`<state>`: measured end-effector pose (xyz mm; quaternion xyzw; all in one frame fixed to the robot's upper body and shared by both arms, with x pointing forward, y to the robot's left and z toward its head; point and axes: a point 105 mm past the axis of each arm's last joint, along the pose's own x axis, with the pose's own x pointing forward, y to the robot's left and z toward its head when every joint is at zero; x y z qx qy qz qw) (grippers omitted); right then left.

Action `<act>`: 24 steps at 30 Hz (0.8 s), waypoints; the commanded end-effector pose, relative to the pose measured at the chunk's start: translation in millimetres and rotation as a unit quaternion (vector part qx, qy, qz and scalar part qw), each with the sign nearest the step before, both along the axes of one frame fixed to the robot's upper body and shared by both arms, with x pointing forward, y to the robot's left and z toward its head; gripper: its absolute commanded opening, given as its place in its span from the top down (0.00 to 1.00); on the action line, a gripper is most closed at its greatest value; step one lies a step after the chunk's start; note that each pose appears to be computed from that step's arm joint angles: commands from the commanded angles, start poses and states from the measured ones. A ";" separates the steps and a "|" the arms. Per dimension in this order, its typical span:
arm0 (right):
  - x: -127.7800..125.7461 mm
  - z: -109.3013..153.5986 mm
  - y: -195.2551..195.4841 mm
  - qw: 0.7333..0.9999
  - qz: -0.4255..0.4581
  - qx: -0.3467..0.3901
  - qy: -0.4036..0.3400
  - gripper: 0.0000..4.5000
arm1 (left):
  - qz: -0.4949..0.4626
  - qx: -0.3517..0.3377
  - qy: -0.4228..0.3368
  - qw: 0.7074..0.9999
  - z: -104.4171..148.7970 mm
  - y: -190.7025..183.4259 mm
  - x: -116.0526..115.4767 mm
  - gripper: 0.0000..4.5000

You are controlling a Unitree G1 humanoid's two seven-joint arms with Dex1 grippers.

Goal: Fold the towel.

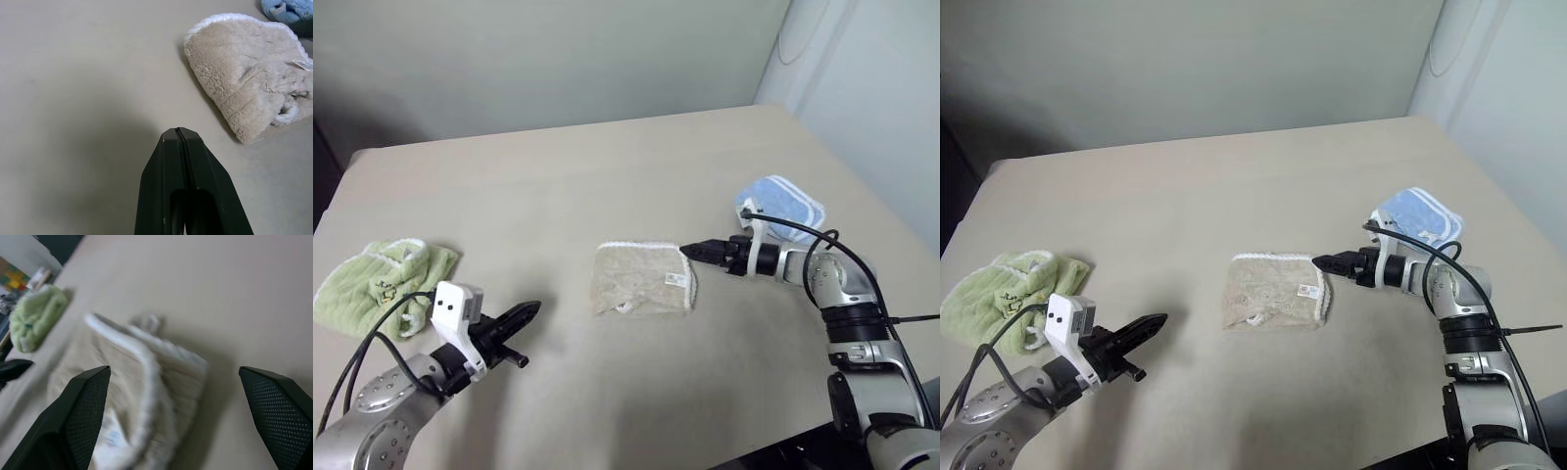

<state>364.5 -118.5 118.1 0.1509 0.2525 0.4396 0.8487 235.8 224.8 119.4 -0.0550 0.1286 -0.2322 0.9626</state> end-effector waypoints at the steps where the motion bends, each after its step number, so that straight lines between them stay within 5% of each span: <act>1: 5.0 5.1 8.9 1.000 0.024 0.005 -0.011 0.01 | -0.006 0.002 -0.028 1.000 12.9 -5.6 -0.6 1.00; 19: -5.9 4.1 71.5 0.993 0.117 0.018 -0.012 0.01 | -0.028 -0.012 -0.020 0.999 8.7 -22.2 2.7 1.00; 24: -3.2 0.8 69.3 0.994 0.103 0.026 -0.003 0.29 | -0.028 -0.008 -0.020 0.999 7.7 -22.1 3.7 1.00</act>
